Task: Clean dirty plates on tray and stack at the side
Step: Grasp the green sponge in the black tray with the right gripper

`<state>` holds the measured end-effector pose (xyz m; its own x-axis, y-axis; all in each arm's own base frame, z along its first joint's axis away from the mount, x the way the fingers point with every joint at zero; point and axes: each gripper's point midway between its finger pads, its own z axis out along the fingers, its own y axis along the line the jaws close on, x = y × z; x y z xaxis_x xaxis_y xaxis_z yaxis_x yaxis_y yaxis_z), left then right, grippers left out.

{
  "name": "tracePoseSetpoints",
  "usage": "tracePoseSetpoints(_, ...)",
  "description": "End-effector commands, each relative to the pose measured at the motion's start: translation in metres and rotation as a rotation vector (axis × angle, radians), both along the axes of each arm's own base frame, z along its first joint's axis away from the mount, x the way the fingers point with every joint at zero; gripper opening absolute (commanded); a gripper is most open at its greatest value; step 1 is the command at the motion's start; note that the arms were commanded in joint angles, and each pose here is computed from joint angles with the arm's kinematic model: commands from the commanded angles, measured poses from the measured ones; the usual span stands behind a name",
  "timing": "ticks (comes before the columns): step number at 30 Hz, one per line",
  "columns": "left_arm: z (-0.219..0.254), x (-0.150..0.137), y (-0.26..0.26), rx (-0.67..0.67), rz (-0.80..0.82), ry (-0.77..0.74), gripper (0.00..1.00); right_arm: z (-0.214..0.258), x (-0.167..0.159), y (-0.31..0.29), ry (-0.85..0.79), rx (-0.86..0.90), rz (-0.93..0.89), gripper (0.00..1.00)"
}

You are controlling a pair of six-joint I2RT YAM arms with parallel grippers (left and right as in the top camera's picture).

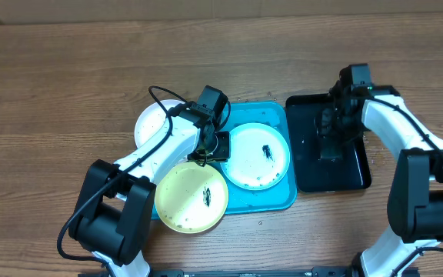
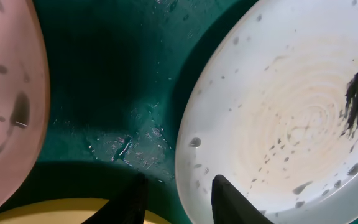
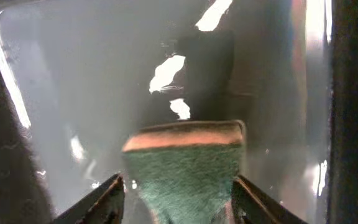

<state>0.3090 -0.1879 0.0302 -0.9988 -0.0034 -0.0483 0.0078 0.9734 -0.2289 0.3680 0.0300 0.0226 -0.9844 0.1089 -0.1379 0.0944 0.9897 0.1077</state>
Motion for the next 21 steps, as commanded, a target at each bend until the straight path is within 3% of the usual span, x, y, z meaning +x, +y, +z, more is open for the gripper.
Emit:
tracePoseSetpoints(1,0.000,0.002,-0.001,0.011,0.004,-0.003,0.36,-0.004,-0.002,-0.002,0.000,-0.020,0.000,0.26)
tracePoseSetpoints(4,0.000,0.003,-0.002,0.010,0.004,-0.005,0.37,-0.002,0.000,-0.002,-0.006,-0.019,0.000,0.26)
tracePoseSetpoints(5,0.000,0.003,-0.002,0.010,0.004,-0.004,0.37,-0.001,0.001,-0.001,-0.009,-0.018,-0.001,0.33)
tracePoseSetpoints(6,0.000,0.003,-0.002,0.011,0.004,-0.004,0.37,0.002,0.002,0.000,-0.011,-0.010,-0.002,0.46)
tracePoseSetpoints(7,0.000,0.003,-0.002,0.011,0.004,-0.004,0.37,0.004,0.004,0.001,-0.013,0.001,-0.008,0.69)
tracePoseSetpoints(9,0.000,0.003,-0.002,0.011,0.004,-0.004,0.38,0.009,0.006,0.004,-0.014,0.016,-0.006,0.80)
tracePoseSetpoints(11,0.000,0.002,-0.001,0.011,0.004,-0.003,0.38,0.012,0.004,0.003,-0.001,0.015,-0.005,0.77)
tracePoseSetpoints(15,-0.001,0.001,-0.001,0.014,0.004,0.003,0.37,0.011,-0.012,0.003,0.066,0.011,-0.006,0.49)
tracePoseSetpoints(16,-0.001,0.001,-0.001,0.014,0.004,0.004,0.37,0.009,-0.017,0.003,0.083,0.011,-0.006,0.45)
tracePoseSetpoints(21,0.000,0.002,-0.001,0.012,0.004,0.000,0.38,0.002,-0.027,0.003,0.114,0.009,-0.004,0.47)
